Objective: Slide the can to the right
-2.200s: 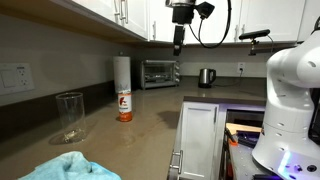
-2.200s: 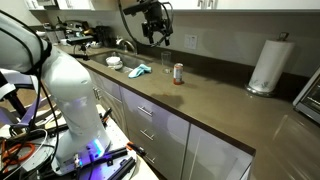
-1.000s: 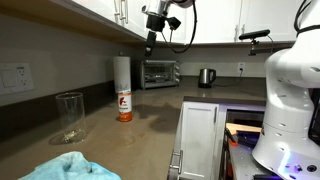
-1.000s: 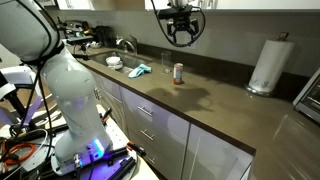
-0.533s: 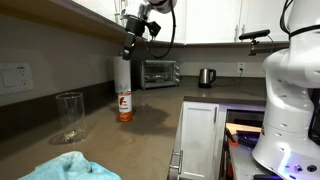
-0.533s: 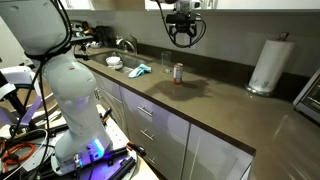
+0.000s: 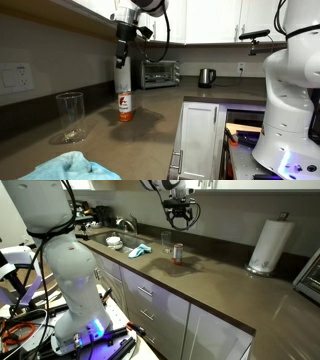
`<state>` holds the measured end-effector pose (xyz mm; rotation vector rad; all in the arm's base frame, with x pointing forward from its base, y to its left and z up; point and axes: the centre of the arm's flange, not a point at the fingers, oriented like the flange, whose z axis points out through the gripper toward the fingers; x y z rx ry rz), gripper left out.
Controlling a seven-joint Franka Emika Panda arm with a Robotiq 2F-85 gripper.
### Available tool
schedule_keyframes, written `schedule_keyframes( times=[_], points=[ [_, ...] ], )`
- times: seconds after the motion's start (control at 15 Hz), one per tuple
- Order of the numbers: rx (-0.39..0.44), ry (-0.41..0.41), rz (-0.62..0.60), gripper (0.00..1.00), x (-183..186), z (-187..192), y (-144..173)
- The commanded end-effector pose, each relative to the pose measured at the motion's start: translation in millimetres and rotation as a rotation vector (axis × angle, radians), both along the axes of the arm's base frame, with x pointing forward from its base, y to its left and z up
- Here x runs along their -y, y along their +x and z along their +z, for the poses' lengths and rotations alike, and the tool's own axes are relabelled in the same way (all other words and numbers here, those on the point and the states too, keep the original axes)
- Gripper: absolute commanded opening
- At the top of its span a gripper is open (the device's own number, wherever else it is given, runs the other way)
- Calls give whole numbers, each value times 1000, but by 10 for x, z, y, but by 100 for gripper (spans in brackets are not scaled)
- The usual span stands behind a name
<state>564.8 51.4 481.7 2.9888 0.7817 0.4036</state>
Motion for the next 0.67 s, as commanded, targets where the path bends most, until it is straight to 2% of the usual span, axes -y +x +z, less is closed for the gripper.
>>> schedule_keyframes(
  times=[0.0,0.4,0.6],
  points=[
    [10,-6,-35,100,-87,60,-69],
    [8,3,-14,100,-119,49,-28],
    [3,42,-62,100,-230,-77,-46]
  ],
)
